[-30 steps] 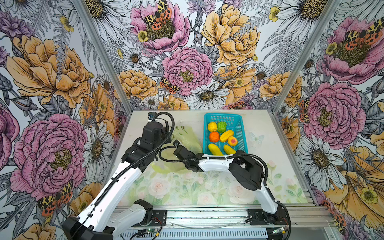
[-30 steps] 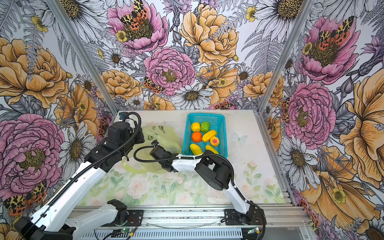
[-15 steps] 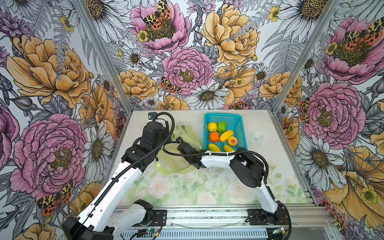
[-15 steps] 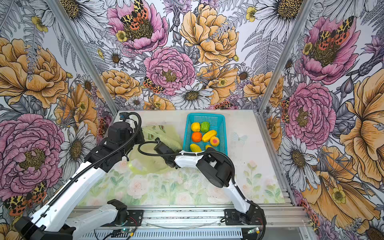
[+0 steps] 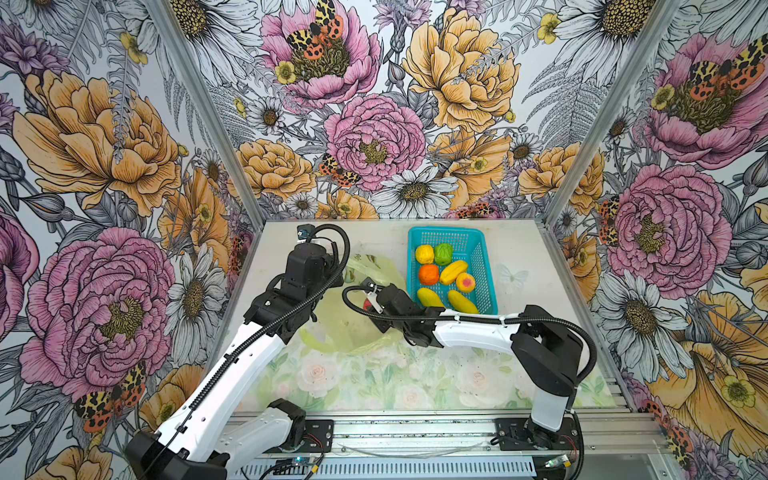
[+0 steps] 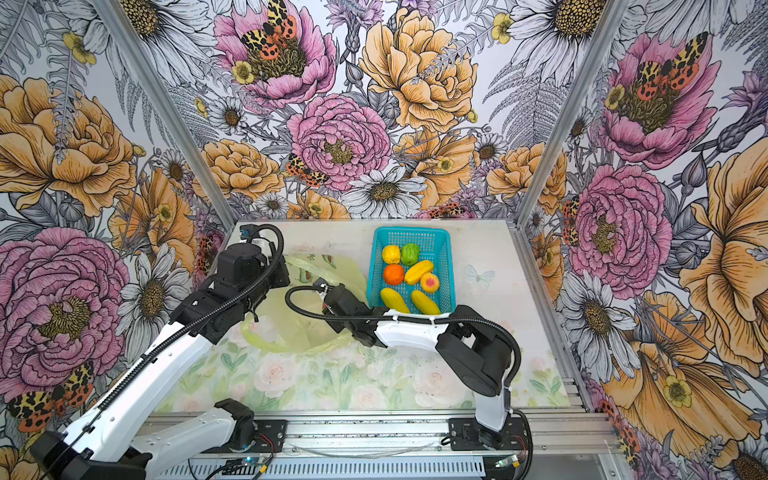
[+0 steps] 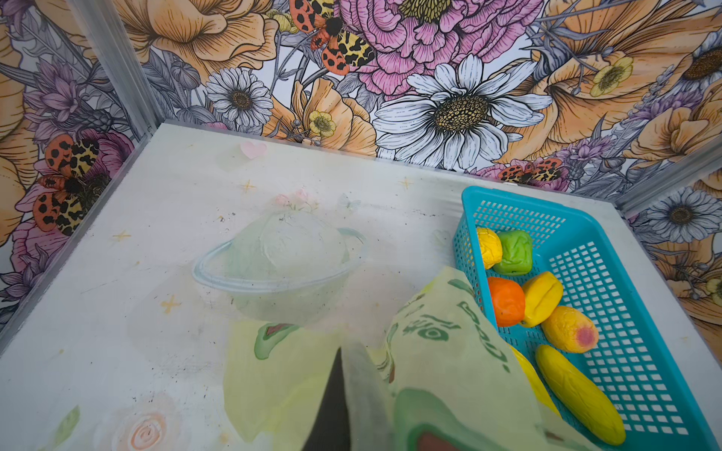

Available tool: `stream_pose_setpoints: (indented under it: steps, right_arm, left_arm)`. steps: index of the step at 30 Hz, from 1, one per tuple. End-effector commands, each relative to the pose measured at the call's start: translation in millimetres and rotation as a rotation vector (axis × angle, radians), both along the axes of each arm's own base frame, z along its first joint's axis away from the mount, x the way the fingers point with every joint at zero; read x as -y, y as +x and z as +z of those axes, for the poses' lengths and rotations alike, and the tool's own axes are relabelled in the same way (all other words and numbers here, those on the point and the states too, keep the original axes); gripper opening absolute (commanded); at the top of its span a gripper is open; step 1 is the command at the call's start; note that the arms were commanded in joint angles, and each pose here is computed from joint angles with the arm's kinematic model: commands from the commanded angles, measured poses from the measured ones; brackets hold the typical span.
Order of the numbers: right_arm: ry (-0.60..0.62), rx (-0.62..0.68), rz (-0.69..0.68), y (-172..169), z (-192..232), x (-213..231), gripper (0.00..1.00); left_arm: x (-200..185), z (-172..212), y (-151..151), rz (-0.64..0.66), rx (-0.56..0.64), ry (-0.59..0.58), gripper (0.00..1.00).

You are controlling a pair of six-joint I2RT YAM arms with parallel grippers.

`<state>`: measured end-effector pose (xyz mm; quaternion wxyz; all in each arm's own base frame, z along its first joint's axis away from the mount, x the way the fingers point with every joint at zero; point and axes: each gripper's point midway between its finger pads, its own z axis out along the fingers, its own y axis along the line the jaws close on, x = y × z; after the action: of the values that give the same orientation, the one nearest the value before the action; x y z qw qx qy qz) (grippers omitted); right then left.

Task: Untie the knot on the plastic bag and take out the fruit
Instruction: 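Lift the pink fruit out of the bag and carry it over the basket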

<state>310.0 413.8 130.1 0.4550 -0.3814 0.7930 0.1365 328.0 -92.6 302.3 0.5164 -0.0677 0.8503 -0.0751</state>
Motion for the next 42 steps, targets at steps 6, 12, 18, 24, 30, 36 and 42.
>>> stream_pose_setpoints:
  steps: [6, 12, 18, 24, 30, 36, 42]
  right_arm:
    - [0.21, 0.08, 0.228, -59, 71, -21, 0.0]
    - [0.337, 0.15, 0.256, -86, 113, 6, 0.0]
    - [0.44, 0.279, -0.05, -61, 146, 87, 0.0]
    - [0.517, 0.253, -0.567, 0, 120, 213, 0.0]
    - [0.501, 0.077, -0.801, 55, 63, 278, 0.0]
    - [0.339, 0.047, -0.854, 117, 33, 287, 0.0]
    - [0.254, -0.037, -0.883, 178, -5, 284, 0.0]
  left_arm:
    - [1, -9, 11, 0.011, -0.026, 0.012, 0.0]
    - [-4, -15, 17, 0.038, -0.041, 0.025, 0.0]
    - [-19, -20, 22, 0.103, -0.052, 0.02, 0.0]
    - [-46, -23, 23, 0.203, -0.042, -0.014, 0.0]
    - [-54, -17, 43, 0.205, 0.01, -0.099, 0.0]
    - [-59, 3, 90, 0.228, 0.054, -0.128, 0.0]
    - [-55, 29, 140, 0.211, 0.084, -0.155, 0.0]
